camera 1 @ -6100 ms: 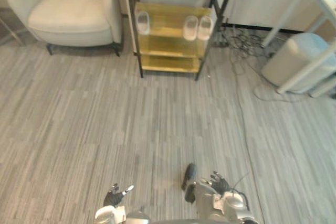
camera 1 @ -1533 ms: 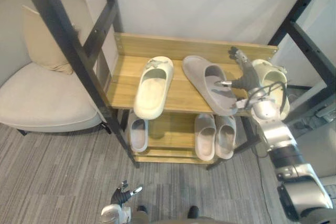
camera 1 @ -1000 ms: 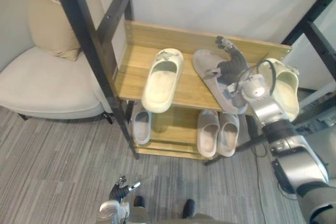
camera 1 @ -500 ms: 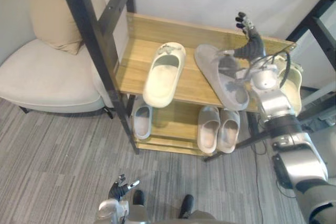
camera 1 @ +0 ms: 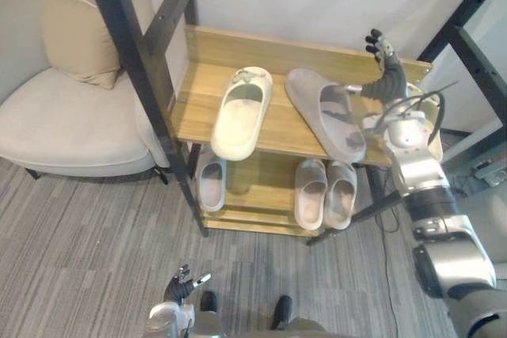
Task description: Organize the slippers on the shoe rack
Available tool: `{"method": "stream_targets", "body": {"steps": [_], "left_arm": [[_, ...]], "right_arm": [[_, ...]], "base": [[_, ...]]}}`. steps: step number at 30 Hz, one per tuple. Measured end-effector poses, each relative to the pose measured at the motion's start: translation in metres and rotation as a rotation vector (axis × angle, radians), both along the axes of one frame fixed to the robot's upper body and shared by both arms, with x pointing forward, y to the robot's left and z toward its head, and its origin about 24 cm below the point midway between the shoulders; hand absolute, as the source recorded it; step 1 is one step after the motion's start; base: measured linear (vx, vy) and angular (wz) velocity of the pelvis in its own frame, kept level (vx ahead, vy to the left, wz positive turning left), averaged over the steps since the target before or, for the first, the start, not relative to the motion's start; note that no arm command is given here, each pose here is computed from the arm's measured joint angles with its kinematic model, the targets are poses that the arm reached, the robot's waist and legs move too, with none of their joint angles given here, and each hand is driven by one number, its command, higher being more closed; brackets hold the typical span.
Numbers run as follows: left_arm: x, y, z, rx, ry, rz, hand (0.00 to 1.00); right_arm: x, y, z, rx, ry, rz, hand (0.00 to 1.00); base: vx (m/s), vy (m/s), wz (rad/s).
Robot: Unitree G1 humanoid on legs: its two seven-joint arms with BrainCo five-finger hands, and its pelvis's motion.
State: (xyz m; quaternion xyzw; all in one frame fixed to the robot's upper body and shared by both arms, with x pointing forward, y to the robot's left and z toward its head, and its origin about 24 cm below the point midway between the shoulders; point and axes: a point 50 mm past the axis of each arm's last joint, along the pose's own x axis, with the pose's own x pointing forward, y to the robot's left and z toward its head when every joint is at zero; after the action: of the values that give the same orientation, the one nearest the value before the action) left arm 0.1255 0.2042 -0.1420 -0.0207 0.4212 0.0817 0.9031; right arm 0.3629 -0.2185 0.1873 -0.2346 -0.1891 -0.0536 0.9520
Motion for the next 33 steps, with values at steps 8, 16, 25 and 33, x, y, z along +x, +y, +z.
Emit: {"method": "stream_targets", "body": {"steps": [8, 16, 25, 33], "left_arm": [[-0.003, -0.005, -0.002, -0.007, 0.016, -0.024, 0.00], [-0.003, -0.006, -0.002, -0.008, 0.016, -0.026, 0.00], [-0.003, -0.005, -0.002, -0.017, 0.014, -0.016, 0.00], [-0.001, -0.004, -0.001, -0.035, -0.003, -0.010, 0.00]], "right_arm": [[-0.005, -0.005, -0.022, -0.023, 0.078, -0.017, 0.00], [-0.004, -0.005, -0.025, -0.032, 0.104, -0.007, 0.00], [0.014, -0.003, -0.018, -0.050, 0.145, -0.020, 0.00], [0.027, 0.000, -0.010, -0.068, 0.176, -0.037, 0.00]], "base": [[0.00, 0.000, 0.03], [0.00, 0.000, 0.00], [-0.01, -0.003, 0.04], [-0.01, -0.011, 0.06]]}}
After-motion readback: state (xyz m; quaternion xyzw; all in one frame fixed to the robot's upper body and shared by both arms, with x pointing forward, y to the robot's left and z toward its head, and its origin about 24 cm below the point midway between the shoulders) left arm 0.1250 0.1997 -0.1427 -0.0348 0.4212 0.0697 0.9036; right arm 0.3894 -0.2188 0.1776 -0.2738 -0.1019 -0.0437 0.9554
